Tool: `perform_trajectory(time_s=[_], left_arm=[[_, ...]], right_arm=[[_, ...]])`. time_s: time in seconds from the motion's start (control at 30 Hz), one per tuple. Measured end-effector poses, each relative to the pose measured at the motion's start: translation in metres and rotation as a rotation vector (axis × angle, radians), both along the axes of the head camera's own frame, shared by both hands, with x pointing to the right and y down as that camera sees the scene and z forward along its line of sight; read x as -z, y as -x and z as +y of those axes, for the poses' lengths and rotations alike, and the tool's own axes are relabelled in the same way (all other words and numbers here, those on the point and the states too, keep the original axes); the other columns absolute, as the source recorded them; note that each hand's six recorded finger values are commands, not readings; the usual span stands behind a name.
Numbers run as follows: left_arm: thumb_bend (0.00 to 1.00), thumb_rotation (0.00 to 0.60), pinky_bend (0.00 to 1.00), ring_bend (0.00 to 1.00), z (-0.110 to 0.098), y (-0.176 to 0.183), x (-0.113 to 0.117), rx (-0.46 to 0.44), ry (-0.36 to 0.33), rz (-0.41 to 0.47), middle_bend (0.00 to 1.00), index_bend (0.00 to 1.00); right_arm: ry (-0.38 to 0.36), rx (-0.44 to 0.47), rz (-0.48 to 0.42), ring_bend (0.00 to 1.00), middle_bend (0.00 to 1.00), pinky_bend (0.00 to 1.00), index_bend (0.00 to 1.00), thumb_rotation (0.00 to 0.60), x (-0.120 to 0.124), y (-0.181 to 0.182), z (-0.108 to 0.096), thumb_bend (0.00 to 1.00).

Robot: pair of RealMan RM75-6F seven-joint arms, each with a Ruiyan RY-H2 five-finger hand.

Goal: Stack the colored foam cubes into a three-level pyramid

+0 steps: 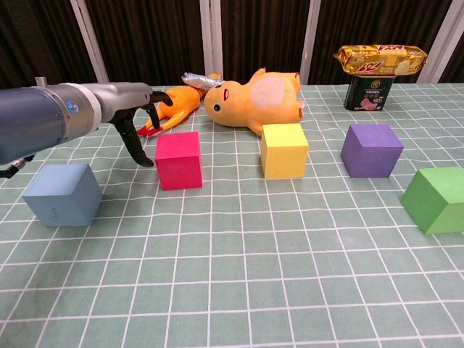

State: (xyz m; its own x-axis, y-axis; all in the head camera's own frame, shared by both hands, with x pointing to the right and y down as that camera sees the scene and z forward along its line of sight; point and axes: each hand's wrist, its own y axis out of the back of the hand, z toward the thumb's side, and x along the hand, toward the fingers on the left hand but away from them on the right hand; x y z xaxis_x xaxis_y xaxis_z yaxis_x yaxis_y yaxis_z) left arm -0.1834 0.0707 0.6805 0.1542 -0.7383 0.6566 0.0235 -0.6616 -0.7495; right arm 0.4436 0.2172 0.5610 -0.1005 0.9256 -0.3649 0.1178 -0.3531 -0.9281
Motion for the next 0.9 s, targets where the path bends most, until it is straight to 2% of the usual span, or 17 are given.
perform_trajectory(time_s=[0.57,0.9], left_arm=[[0.41,0.6,0.05,0.01,0.001,-0.02,-0.011,-0.02,0.01,0.011,0.27,0.04],[0.42,0.6,0.05,0.02,-0.001,-0.026,-0.011,-0.025,-0.005,0.033,0.28,0.05]], right_arm=[[0.007,-0.014,-0.015,0.0,0.0,0.0,0.0,0.6,-0.001,0.0,0.0,0.29],[0.009,-0.018,-0.016,0.0,0.0,0.0,0.0,0.6,-0.001,0.0,0.0,0.29]])
